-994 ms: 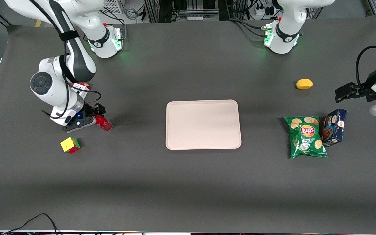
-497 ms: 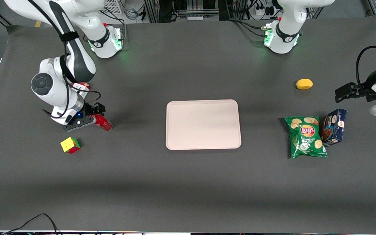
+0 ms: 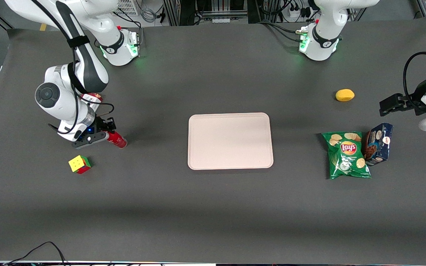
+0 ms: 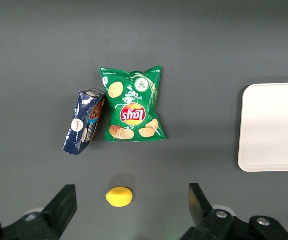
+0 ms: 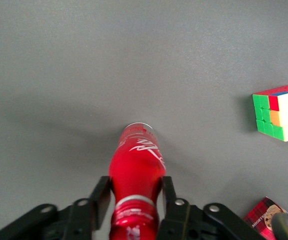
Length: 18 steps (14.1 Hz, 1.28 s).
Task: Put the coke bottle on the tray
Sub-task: 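Close the right gripper around the bottle's cap end, then lift the bottle and carry it toward the white tray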
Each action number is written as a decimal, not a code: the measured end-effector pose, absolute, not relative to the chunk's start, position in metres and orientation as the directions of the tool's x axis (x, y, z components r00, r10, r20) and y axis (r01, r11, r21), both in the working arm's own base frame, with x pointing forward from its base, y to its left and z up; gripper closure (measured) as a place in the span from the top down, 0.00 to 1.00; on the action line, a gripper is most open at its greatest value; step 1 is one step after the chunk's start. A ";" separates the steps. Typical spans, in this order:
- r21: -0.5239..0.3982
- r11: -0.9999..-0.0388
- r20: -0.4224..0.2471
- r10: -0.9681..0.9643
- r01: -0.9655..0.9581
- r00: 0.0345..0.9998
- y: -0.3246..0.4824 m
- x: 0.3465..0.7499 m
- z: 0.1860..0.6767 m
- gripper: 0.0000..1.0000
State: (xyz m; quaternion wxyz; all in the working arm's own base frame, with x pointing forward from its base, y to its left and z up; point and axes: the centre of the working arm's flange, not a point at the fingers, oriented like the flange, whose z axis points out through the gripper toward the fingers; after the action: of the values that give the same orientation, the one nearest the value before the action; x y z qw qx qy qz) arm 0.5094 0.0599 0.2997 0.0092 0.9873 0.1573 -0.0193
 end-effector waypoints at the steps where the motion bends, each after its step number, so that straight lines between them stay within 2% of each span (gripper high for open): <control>1: 0.013 -0.950 -0.038 0.312 0.312 0.949 0.061 0.510 0.301 0.43; 6: 0.012 -0.950 -0.040 0.312 0.313 0.949 0.061 0.510 0.301 0.43; 8: 0.005 -0.949 -0.080 0.314 0.315 0.946 0.064 0.516 0.316 0.43; 11: -0.004 -0.948 -0.141 0.316 0.319 0.938 0.072 0.546 0.400 0.43; 15: -0.049 -0.949 -0.146 0.316 0.312 0.938 0.081 0.553 0.544 0.43; 18: -0.059 -0.945 -0.127 0.326 0.321 0.937 0.084 0.544 0.607 0.43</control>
State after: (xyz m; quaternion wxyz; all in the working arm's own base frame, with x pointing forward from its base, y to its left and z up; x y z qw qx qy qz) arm 0.5435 0.0842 0.6070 -0.0187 0.9839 0.1644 -0.0675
